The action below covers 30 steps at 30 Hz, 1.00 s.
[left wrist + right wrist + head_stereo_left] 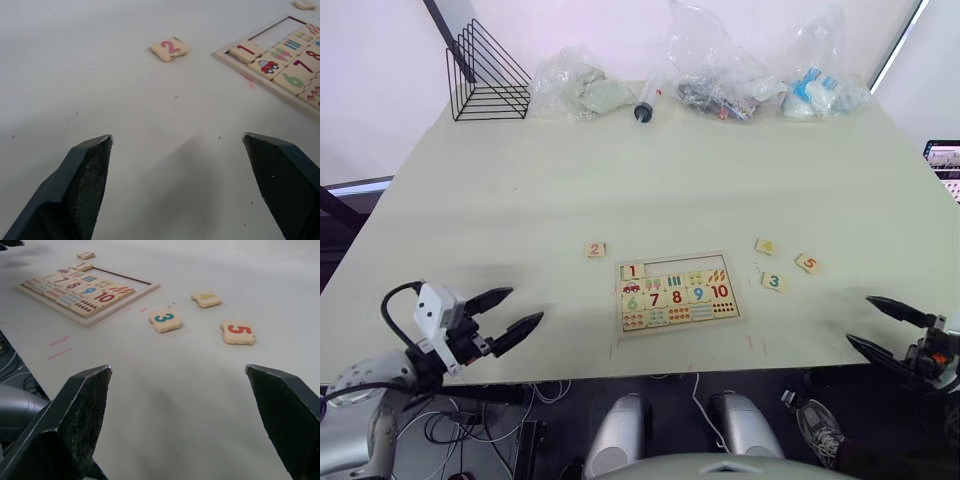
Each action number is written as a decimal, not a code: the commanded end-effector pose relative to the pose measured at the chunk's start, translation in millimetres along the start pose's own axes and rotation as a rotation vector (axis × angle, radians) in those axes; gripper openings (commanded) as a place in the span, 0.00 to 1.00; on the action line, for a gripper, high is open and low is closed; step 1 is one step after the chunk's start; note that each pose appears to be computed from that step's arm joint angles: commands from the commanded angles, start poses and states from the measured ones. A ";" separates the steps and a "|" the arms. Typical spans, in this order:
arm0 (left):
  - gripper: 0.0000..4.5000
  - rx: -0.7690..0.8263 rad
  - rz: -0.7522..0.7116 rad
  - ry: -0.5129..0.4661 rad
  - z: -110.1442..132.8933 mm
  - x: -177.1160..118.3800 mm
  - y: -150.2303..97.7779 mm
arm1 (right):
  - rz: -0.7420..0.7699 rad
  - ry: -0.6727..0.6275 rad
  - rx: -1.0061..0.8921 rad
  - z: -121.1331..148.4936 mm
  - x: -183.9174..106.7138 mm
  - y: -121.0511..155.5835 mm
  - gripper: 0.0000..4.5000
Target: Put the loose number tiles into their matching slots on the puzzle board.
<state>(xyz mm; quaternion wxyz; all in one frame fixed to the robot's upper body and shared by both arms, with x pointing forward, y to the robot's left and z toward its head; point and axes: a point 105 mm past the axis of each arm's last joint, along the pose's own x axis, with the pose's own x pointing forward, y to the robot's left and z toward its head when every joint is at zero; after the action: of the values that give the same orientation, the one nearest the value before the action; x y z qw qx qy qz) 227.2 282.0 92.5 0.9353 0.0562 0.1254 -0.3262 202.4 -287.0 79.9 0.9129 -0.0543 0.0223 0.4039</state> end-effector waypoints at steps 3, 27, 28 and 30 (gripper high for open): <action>0.98 0.107 -0.093 0.038 12.7 9.2 10.3 | 0.057 -0.038 -0.049 14.0 5.4 6.0 1.00; 0.98 0.394 -0.508 0.226 56.7 104.6 42.4 | 0.130 -0.135 -0.102 45.5 34.8 25.3 1.00; 0.98 0.402 -0.504 0.236 57.6 107.9 44.2 | 0.129 -0.138 -0.104 46.0 35.4 25.1 1.00; 0.98 0.419 -0.494 0.259 58.0 113.7 47.3 | 0.126 -0.141 -0.108 46.7 36.3 25.6 1.00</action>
<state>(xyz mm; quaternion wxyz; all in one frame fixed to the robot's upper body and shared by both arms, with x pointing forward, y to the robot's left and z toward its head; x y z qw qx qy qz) 351.9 236.5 117.2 0.7761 0.2369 0.1792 -0.5563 208.0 -239.9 113.0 0.8827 -0.0680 -0.0435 0.4630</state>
